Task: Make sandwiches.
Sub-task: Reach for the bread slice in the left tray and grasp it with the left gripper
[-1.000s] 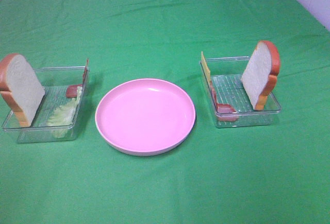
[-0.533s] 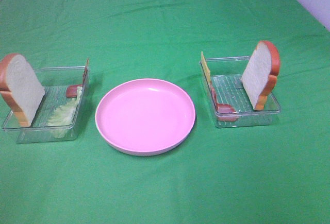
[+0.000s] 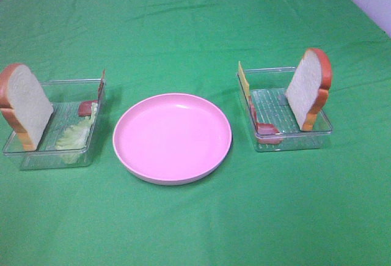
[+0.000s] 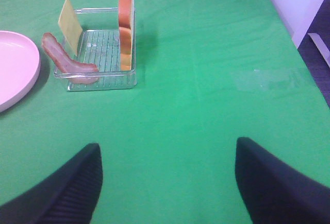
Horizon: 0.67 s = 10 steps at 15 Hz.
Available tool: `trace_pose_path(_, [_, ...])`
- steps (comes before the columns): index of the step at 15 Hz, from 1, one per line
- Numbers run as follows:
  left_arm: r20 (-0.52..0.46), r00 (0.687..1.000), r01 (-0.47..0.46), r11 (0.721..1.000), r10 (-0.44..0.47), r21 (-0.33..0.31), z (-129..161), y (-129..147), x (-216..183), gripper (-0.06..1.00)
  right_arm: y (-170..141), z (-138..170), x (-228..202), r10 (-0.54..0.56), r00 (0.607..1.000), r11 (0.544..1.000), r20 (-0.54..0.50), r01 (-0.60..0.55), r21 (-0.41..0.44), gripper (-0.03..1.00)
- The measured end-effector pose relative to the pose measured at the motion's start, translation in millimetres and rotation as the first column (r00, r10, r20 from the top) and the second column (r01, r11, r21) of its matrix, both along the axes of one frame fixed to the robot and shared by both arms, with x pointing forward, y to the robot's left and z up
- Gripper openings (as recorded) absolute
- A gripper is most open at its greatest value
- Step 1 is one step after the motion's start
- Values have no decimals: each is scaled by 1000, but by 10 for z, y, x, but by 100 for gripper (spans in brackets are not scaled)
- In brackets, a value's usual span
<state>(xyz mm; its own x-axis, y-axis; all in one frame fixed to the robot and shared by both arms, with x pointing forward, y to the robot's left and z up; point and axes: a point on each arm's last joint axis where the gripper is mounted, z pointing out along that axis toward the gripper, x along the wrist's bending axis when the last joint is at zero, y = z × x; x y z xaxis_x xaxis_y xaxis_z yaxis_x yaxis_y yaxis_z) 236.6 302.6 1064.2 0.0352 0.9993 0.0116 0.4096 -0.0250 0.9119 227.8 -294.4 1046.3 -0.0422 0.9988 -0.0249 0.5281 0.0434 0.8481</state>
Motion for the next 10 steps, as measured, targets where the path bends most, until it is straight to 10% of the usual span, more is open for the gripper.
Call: trace_pose_path(10, [-379, 925, -76, 991, 30, -108, 453, -95, 1465, 64, 0, 0, 0, 0, 1000, 1000, 0, 0, 0, 69])
